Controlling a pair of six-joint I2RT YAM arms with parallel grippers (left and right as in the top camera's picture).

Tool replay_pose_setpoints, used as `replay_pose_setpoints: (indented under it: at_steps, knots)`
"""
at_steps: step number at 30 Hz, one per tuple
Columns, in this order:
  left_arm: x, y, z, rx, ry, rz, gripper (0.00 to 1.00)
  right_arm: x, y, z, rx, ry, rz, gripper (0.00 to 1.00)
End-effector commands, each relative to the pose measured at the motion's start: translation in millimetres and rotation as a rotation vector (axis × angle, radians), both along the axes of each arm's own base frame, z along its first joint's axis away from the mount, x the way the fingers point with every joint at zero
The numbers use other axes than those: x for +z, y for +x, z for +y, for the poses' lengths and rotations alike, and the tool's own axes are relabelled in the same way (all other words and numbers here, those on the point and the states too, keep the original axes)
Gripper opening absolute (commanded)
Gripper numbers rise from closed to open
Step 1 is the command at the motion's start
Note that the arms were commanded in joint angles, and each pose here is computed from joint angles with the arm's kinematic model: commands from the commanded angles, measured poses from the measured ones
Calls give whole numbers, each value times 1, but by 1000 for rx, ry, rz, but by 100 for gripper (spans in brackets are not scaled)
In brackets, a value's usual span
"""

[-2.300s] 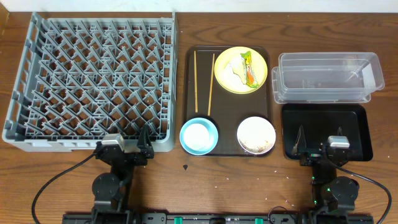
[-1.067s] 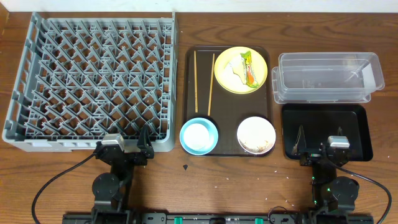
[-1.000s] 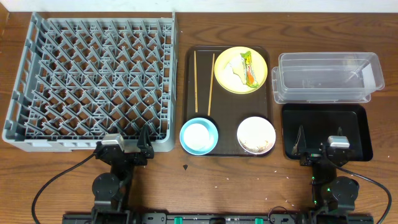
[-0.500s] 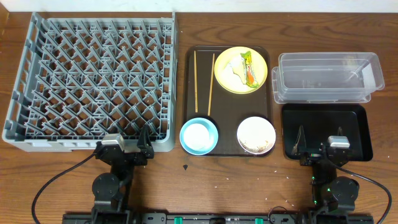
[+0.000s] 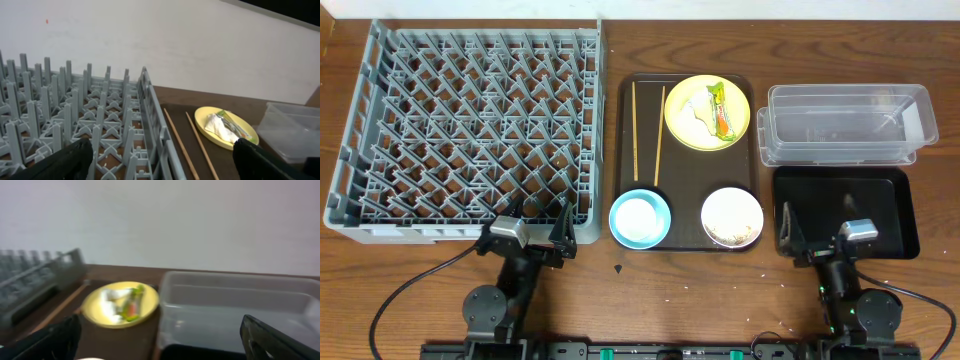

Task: Sort waste into correct bins and load items into the dishwasher
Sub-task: 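Reach the right gripper to the yellow plate and grasp the snack wrapper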

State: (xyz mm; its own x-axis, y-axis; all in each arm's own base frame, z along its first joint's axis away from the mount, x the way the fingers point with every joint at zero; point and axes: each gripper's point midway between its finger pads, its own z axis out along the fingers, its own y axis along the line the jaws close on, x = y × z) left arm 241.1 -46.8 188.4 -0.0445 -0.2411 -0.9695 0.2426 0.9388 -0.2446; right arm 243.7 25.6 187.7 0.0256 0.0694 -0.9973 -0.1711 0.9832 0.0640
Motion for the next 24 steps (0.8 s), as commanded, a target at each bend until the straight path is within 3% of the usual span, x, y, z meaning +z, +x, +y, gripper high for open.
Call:
replay_pose_setpoints:
  at_steps: [1,8,17,21,24]
  knots:
    - [48,-7,-6,-35,4,-41,90,45,-13,21,127,22,-54,99]
    - [79,8,-7,-36,16,211,90,90,-2,26,159,32,118,99]
    - [96,28,-15,-76,22,633,91,102,56,57,352,142,609,99]
    - [110,27,-26,-141,2,666,90,94,81,67,386,164,780,99]
    - [115,22,-32,-182,-12,655,90,91,91,85,468,323,876,99]
